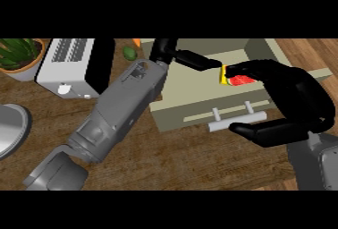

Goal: Pick up the cup, place it into the drawer and close the drawer

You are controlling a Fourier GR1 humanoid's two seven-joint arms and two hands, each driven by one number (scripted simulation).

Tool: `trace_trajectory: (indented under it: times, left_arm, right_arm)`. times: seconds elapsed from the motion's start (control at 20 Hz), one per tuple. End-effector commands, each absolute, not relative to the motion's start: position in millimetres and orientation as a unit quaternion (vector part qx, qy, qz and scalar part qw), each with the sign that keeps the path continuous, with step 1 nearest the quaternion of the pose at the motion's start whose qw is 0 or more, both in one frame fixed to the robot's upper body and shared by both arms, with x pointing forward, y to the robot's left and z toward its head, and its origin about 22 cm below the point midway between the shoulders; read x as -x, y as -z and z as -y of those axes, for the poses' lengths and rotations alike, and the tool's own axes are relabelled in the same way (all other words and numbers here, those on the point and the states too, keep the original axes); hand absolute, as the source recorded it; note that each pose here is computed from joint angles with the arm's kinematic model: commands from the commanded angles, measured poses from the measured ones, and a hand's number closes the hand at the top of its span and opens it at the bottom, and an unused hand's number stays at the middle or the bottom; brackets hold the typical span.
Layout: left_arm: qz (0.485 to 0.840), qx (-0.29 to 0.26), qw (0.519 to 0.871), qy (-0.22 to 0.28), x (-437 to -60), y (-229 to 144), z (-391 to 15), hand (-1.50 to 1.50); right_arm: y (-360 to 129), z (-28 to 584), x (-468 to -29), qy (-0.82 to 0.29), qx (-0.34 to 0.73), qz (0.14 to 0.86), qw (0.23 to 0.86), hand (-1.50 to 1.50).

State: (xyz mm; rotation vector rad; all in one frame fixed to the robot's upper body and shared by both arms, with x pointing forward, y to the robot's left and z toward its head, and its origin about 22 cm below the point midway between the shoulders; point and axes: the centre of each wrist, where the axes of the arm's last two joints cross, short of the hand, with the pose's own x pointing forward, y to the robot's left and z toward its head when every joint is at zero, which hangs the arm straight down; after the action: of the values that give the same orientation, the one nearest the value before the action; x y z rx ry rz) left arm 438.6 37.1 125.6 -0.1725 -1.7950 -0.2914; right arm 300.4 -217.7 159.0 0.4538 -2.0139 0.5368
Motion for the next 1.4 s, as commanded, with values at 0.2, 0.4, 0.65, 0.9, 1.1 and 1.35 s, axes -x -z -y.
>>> trace_trajectory:
  times: [0.2, 0.4, 0.65, 0.9, 1.1, 1.35]
  left_arm:
    - [0.815, 0.118, 0.565, 0.041, -438, -133, -36, -1.5]
    - [0.82, 0.096, 0.564, 0.021, -438, -126, -39, -1.5]
    - [0.816, 0.097, 0.57, 0.005, -438, -110, -48, -1.5]
    - [0.817, 0.124, 0.564, -0.02, -440, -111, -53, -1.5]
    - [0.813, 0.141, 0.565, -0.024, -432, -95, -56, -1.5]
    - [0.815, 0.141, 0.561, -0.034, -428, -83, -91, -1.5]
  right_arm:
    - [-149, 210, -297, -0.412, -0.225, 0.718, 0.513, 1.5]
    - [-144, 217, -289, -0.476, -0.162, 0.676, 0.538, -1.5]
    - [-142, 216, -284, -0.514, -0.02, 0.678, 0.524, -1.5]
    - [-79, 197, -280, -0.517, 0.016, 0.643, 0.565, -1.5]
    - [-26, 202, -305, -0.553, 0.032, 0.595, 0.583, -1.5]
    - [5, 218, -331, -0.565, 0.046, 0.56, 0.604, 1.5]
